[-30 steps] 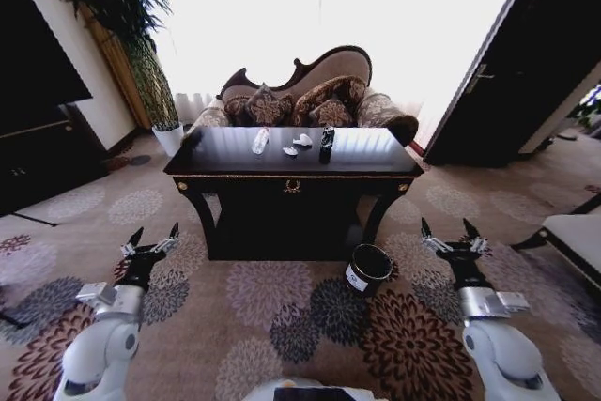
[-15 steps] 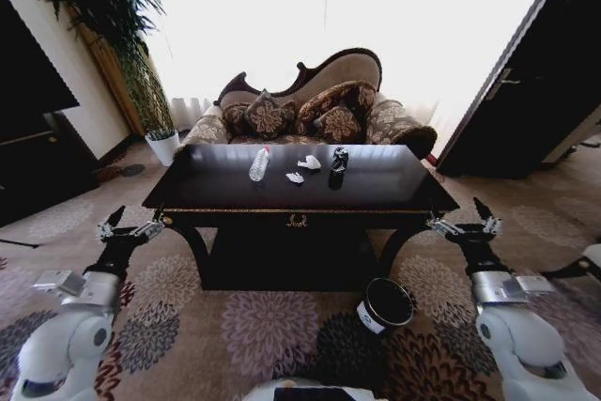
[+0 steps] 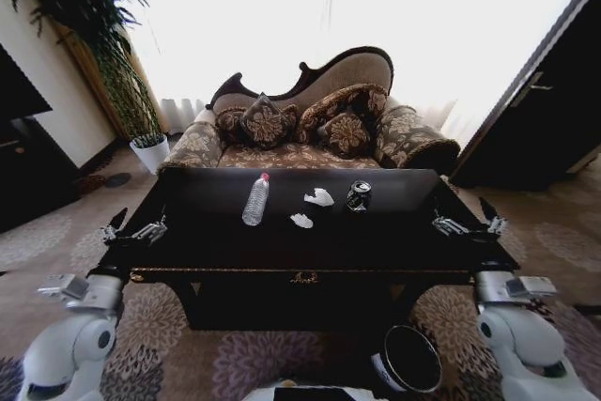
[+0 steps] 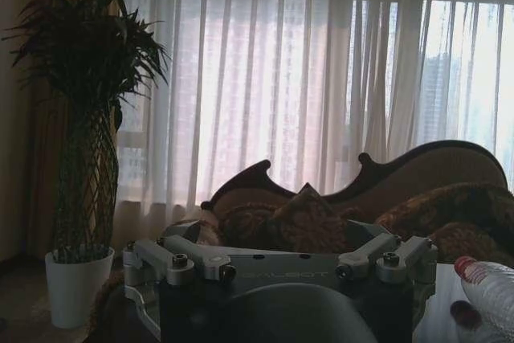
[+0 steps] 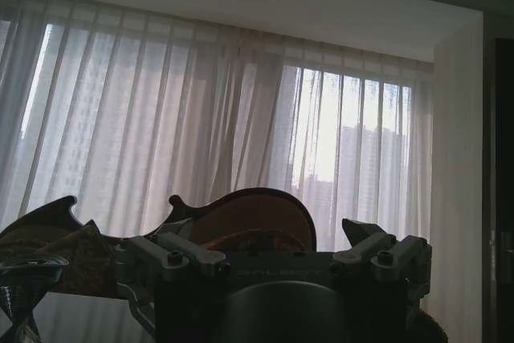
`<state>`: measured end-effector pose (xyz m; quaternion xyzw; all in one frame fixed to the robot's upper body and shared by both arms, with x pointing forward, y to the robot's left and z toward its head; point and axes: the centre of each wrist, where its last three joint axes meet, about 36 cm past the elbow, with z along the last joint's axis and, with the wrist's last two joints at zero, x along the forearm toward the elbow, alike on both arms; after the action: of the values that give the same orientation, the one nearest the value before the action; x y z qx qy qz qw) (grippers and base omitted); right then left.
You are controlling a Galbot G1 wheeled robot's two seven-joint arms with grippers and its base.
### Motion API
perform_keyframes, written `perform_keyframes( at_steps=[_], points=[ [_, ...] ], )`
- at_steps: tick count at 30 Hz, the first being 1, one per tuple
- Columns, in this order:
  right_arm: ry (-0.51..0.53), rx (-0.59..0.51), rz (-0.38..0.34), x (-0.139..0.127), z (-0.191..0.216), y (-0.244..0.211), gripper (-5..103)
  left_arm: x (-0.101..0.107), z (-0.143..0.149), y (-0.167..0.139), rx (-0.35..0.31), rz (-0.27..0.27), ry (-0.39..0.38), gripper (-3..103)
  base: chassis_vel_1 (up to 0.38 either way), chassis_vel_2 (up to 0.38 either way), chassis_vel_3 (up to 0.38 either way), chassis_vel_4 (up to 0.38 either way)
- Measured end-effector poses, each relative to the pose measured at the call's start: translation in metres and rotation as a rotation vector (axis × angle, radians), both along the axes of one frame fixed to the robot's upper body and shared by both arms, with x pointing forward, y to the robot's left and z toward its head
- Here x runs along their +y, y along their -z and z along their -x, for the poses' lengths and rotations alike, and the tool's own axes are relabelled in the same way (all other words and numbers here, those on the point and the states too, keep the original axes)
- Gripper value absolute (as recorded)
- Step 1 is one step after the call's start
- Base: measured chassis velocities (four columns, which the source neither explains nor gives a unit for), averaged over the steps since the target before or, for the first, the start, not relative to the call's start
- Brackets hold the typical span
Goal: Move to the front of the table and place the trash on the table into the trash bin.
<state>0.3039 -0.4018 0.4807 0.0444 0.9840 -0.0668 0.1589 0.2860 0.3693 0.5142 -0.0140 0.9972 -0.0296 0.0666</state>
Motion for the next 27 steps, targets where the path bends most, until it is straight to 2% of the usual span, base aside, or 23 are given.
perform_keyframes(
  at_steps=[27],
  points=[
    [-0.004, 0.012, -0.016, -0.002, 0.003, 0.008, 100, 0.004, -0.006, 0.012, 0.025, 0.004, 0.004, 100, 0.005, -0.007, -0.008, 0.009]
  ],
)
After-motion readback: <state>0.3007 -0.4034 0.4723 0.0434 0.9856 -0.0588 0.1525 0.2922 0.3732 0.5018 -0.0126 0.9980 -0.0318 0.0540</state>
